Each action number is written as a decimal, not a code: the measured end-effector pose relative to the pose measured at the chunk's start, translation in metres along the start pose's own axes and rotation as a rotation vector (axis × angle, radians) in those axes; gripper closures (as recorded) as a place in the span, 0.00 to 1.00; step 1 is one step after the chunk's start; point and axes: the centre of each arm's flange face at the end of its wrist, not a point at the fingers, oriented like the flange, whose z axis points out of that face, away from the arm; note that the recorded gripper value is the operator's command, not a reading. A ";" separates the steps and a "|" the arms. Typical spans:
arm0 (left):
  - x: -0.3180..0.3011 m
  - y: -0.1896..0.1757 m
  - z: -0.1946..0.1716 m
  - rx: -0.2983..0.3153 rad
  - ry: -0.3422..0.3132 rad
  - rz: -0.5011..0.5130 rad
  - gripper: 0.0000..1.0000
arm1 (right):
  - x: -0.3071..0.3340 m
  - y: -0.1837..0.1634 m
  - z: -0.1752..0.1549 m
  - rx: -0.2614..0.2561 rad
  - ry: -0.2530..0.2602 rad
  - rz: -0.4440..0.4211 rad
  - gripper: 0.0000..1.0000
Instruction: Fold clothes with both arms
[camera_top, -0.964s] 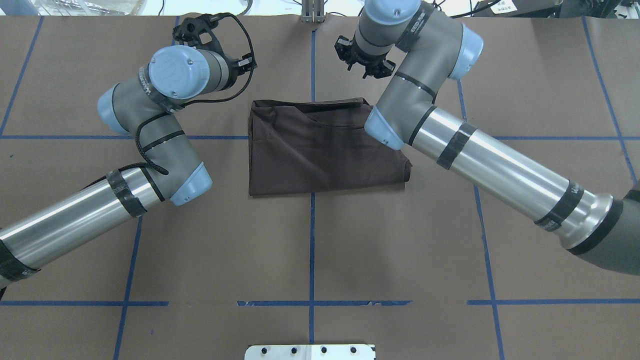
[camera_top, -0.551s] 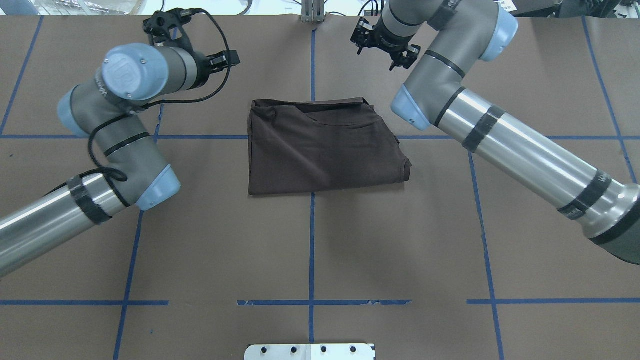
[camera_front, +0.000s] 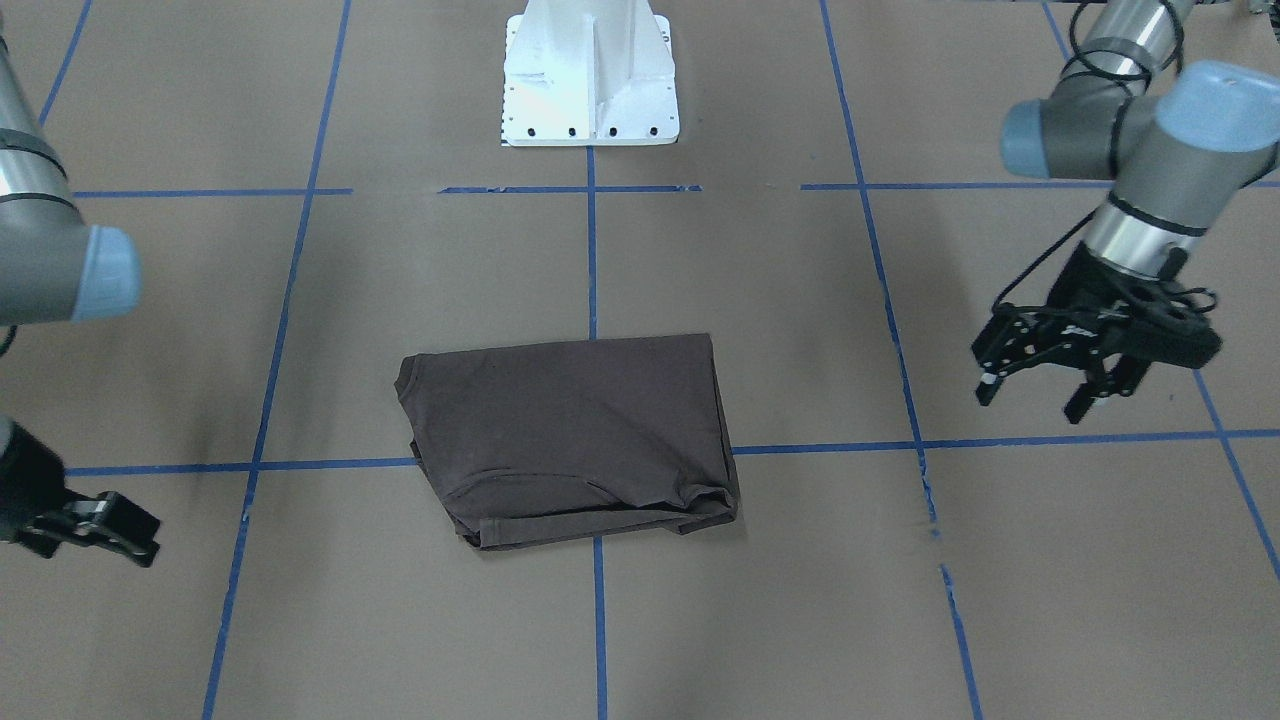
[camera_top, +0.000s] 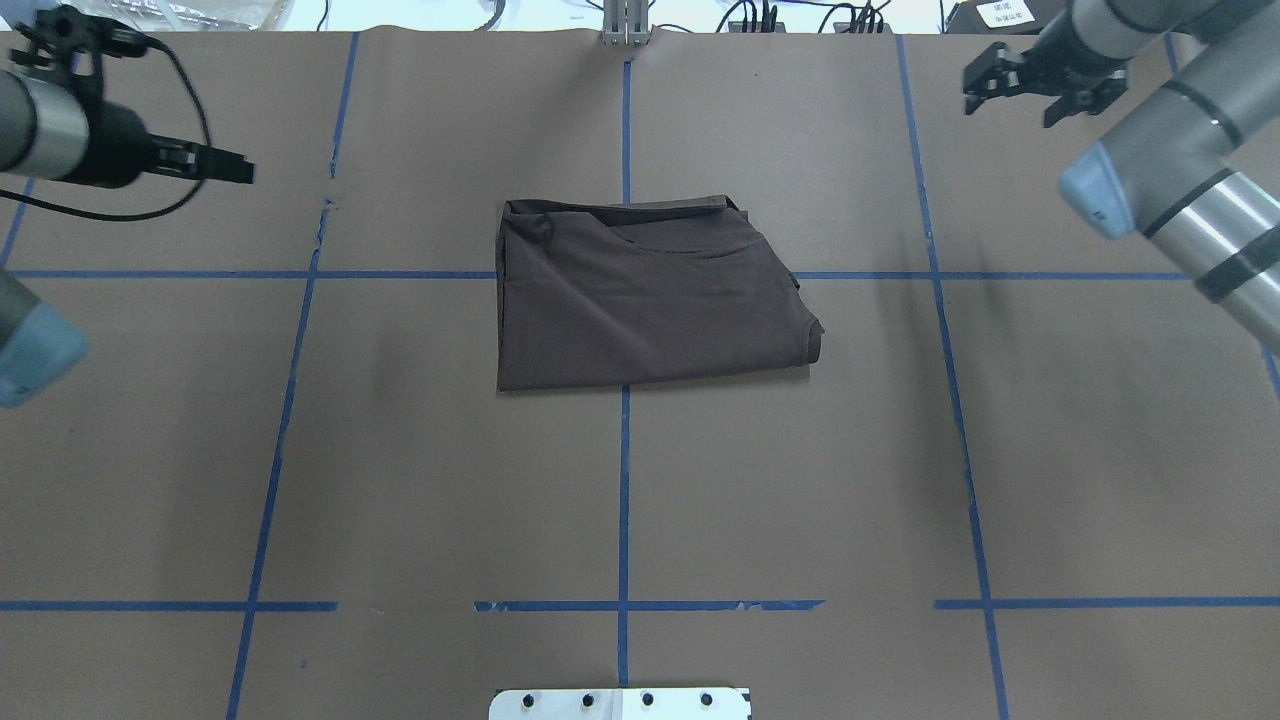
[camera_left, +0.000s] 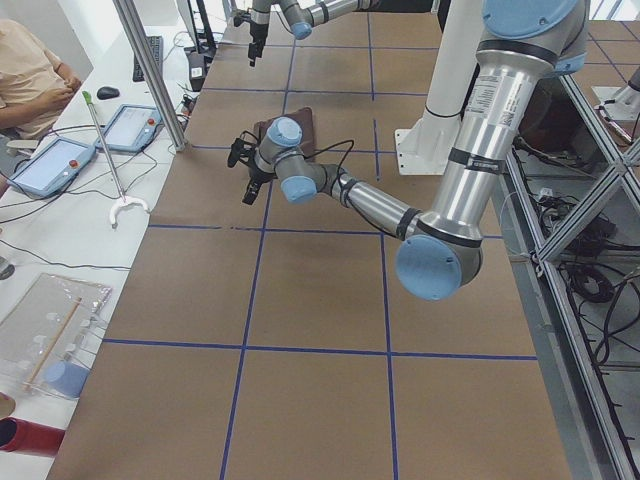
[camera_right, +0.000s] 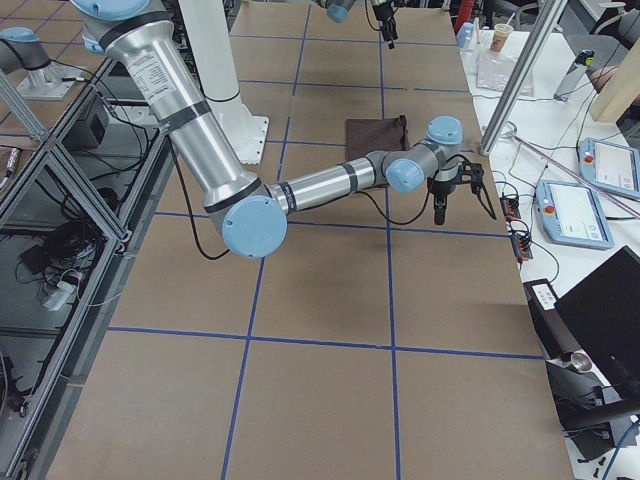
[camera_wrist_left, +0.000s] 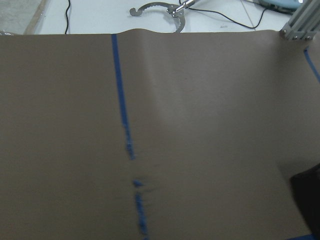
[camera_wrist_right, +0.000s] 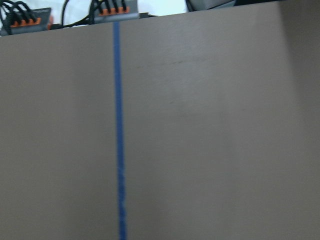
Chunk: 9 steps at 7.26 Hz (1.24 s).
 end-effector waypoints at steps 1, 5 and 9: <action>-0.059 -0.004 -0.030 -0.038 -0.017 0.058 0.00 | 0.041 -0.012 -0.020 -0.038 0.034 -0.048 0.00; -0.190 0.003 -0.078 -0.256 -0.063 0.043 0.00 | 0.129 -0.005 -0.041 -0.184 0.021 -0.062 0.00; -0.282 0.076 -0.099 -0.346 -0.037 0.024 0.00 | 0.227 0.052 -0.043 -0.211 0.017 -0.042 0.00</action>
